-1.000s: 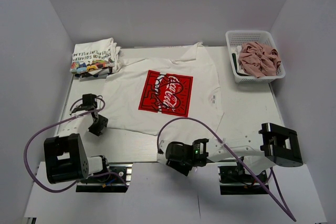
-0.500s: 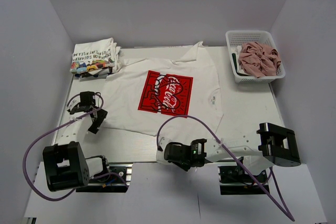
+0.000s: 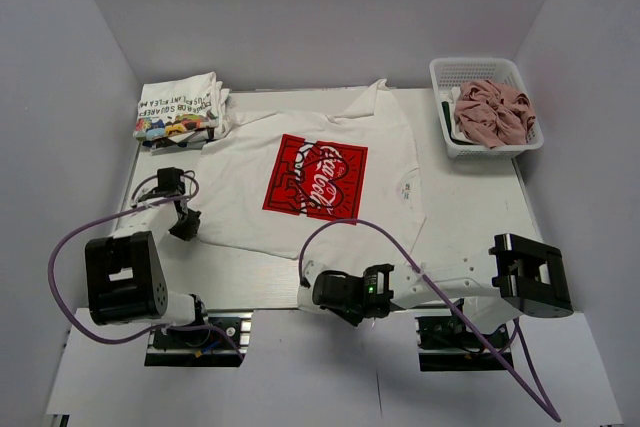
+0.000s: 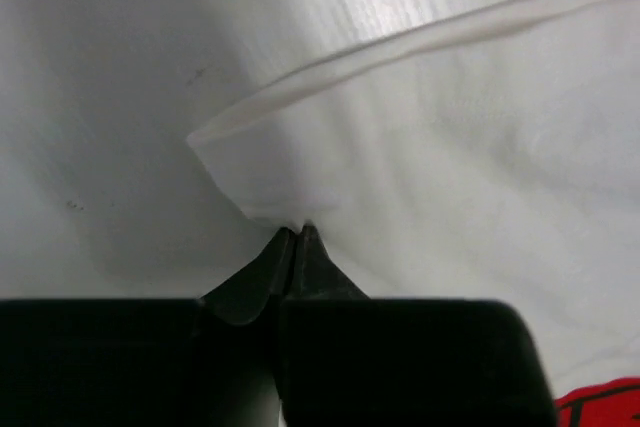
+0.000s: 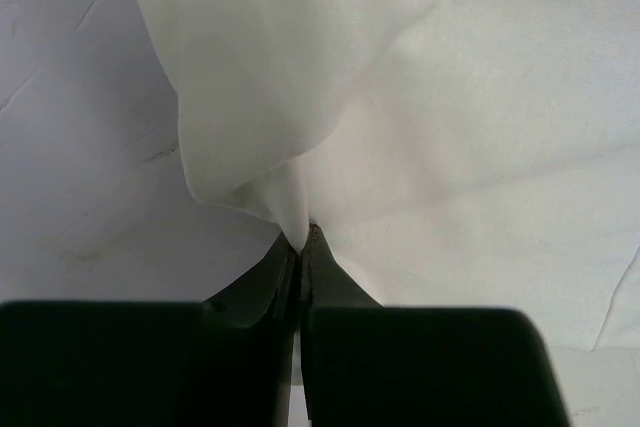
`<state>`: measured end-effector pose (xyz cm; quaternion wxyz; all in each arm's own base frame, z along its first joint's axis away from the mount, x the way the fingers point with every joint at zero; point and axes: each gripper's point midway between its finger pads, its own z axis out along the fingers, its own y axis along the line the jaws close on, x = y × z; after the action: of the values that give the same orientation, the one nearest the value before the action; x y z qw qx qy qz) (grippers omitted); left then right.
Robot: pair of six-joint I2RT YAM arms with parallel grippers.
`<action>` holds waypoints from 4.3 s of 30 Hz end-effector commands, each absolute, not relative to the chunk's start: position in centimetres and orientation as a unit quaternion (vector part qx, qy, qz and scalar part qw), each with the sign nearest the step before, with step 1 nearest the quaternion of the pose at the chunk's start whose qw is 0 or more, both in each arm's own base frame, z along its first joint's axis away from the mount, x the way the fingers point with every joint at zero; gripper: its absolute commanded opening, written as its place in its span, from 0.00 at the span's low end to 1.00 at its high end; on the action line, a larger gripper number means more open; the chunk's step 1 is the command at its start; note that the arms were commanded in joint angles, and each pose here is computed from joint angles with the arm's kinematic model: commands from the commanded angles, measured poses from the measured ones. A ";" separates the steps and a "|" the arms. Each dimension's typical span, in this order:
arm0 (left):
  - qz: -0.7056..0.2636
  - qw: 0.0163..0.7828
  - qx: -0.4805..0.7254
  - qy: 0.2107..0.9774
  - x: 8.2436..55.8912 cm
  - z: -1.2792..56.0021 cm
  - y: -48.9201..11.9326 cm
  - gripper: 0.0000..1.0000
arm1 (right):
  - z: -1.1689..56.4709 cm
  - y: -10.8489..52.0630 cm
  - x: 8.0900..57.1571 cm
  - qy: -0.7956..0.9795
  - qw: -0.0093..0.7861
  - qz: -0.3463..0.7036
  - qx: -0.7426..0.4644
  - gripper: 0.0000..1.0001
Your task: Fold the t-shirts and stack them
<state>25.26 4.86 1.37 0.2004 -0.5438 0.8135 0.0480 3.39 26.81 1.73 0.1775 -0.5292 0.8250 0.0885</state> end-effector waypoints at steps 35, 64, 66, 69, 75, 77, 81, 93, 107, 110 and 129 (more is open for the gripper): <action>-0.032 0.238 -0.530 0.813 37.5 7.2 4.3 0.00 | 15.4 23.1 31.6 0.868 0.420 -0.015 -0.263 0.00; -0.040 0.283 -0.444 0.850 49.2 7.8 3.5 0.65 | 13.4 18.3 48.1 0.869 0.414 -0.106 -0.250 0.53; -0.038 0.290 -0.441 0.849 48.9 9.0 3.2 0.73 | 13.4 18.3 48.5 0.876 0.408 -0.112 -0.231 0.90; -0.036 0.300 -0.431 0.850 47.5 10.7 3.2 0.75 | 11.7 18.8 46.7 0.892 0.380 -0.085 -0.231 0.90; -0.056 0.315 -0.399 0.859 45.2 11.2 1.7 0.80 | 12.6 20.7 41.2 0.907 0.382 0.050 -0.170 0.90; -0.083 0.316 -0.375 0.867 45.8 11.2 0.3 1.00 | 11.5 21.2 38.7 0.908 0.372 0.097 -0.166 0.90; -0.104 0.293 -0.333 0.890 47.5 9.5 -2.5 1.00 | 10.6 23.9 35.5 0.895 0.357 0.213 -0.159 0.90; -0.050 0.185 -0.332 0.924 42.4 1.1 -3.6 1.00 | 3.0 19.6 29.7 0.945 0.271 0.173 -0.061 0.90; -0.051 0.042 -0.347 0.936 19.7 -0.6 -6.8 1.00 | 3.8 9.4 17.0 0.964 0.238 0.079 0.088 0.90; -0.062 0.126 -0.342 0.929 22.7 3.5 -6.4 1.00 | 8.1 11.4 19.2 0.936 0.322 0.142 0.018 0.90; 0.010 0.313 -0.400 0.861 41.5 13.6 -0.2 1.00 | 10.8 24.2 39.1 0.878 0.423 0.210 -0.081 0.90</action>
<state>41.52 -2.04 12.99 0.3132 -0.3839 0.8684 -0.0195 34.29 22.03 8.61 0.3651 -0.0726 0.9075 0.1948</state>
